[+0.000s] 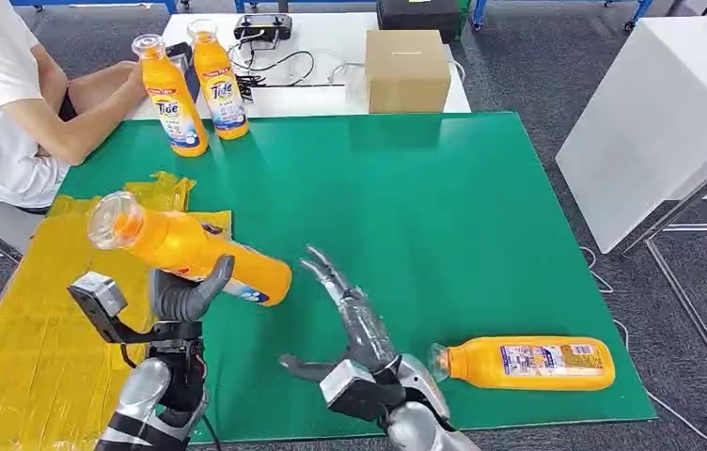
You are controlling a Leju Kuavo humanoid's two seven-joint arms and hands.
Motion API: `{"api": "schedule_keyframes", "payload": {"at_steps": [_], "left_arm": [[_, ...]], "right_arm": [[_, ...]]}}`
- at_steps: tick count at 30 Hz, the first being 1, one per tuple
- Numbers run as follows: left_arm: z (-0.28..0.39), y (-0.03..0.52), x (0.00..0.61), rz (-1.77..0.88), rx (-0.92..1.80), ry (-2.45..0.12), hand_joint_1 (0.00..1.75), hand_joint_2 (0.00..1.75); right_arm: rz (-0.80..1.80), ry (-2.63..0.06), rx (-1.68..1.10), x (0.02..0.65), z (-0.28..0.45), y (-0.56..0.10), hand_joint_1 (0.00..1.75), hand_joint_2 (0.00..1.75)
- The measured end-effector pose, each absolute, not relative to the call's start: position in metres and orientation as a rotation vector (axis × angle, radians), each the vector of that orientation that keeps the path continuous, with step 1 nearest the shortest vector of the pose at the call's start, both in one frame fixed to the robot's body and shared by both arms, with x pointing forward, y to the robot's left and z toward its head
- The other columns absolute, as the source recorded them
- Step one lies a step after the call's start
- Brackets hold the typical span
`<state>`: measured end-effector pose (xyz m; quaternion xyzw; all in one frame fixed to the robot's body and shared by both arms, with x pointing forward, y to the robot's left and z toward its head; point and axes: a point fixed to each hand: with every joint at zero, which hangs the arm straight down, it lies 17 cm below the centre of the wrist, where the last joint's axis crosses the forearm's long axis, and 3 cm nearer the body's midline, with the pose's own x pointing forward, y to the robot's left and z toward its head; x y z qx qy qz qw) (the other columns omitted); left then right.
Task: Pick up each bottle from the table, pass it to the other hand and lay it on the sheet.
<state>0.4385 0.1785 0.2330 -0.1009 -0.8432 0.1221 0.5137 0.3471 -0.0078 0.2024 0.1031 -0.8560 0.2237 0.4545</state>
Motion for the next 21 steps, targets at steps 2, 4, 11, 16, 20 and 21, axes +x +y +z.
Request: {"api": "schedule_keyframes", "payload": {"at_steps": [2,4,11,16,20,21], "left_arm": [[0.239,0.197,0.438,0.269,-0.039,-2.093,1.75,1.75],[0.251,0.214,0.436,0.228,0.177,-2.168,1.75,1.75],[0.276,0.215,0.449,-0.31,0.885,-2.201,1.75,1.75],[0.25,0.219,0.487,-0.676,1.131,-2.016,1.75,1.75],[0.247,0.227,0.498,-0.717,1.16,-1.989,1.75,1.75],[0.246,0.228,0.499,-0.723,1.163,-1.986,1.75,1.75]], "right_arm": [[0.519,-2.125,0.23,0.346,0.206,-0.021,0.0,1.75],[0.492,-2.14,0.203,0.345,0.21,-0.034,0.0,1.75],[0.426,-2.198,0.143,0.342,0.228,-0.068,0.0,1.75],[0.402,-2.232,0.115,0.343,0.241,-0.089,0.0,1.75],[0.394,-2.251,0.098,0.344,0.248,-0.097,0.0,1.75],[0.392,-2.253,0.095,0.344,0.249,-0.099,0.0,1.75]]}}
